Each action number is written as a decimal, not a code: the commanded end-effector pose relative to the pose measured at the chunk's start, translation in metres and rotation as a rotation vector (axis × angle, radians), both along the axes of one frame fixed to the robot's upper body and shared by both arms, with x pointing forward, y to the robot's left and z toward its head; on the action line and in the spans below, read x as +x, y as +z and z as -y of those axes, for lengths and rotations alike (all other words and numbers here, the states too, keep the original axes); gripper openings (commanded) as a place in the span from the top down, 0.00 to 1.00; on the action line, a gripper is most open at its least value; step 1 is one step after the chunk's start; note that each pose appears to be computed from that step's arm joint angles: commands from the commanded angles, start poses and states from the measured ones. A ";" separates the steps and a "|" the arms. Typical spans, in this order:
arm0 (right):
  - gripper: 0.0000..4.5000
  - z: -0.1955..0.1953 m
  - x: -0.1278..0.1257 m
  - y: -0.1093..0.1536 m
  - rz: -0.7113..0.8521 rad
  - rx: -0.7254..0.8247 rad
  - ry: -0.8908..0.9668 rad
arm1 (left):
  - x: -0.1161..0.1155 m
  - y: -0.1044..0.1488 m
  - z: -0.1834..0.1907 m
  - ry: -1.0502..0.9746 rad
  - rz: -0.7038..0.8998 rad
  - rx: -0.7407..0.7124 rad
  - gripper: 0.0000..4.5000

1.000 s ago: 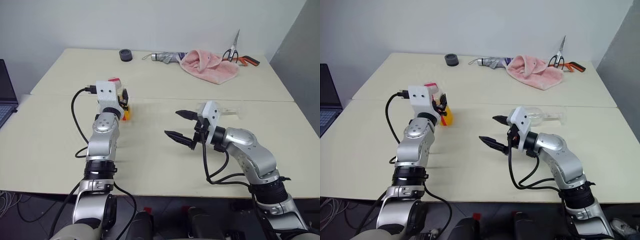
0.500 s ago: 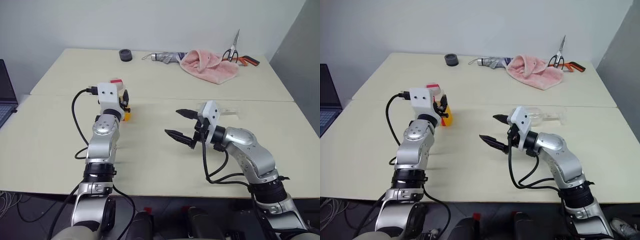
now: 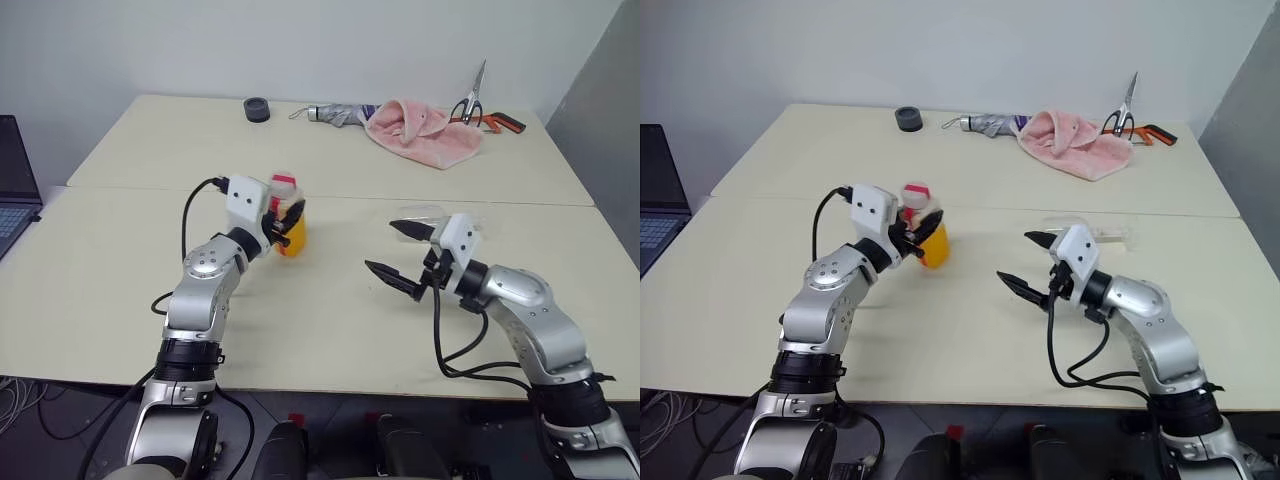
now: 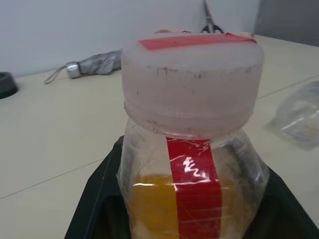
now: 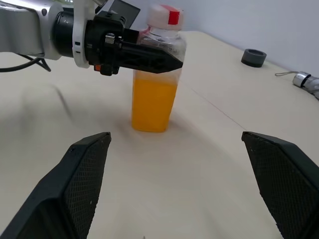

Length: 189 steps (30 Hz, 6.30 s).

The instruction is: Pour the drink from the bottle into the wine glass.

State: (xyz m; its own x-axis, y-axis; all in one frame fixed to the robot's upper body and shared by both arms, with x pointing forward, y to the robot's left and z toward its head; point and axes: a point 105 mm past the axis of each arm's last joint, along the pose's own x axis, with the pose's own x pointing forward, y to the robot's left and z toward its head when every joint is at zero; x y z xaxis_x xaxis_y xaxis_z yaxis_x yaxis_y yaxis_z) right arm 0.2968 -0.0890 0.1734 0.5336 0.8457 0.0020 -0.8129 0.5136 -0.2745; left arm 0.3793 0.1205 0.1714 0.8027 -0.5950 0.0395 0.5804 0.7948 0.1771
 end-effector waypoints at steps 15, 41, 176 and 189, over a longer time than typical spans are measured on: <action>0.00 -0.022 -0.014 0.052 0.013 0.016 0.010 | -0.048 -0.001 0.086 -0.715 0.038 0.108 0.58; 0.59 -0.045 -0.006 0.054 0.040 0.038 0.102 | -0.046 -0.002 0.090 -0.734 0.048 0.120 0.58; 0.05 0.005 -0.016 0.069 0.136 0.013 0.043 | -0.033 0.017 0.082 -0.800 0.073 0.130 0.59; 0.05 -0.028 0.006 0.065 0.283 0.008 -0.139 | -0.032 0.019 0.085 -0.826 0.076 0.142 0.59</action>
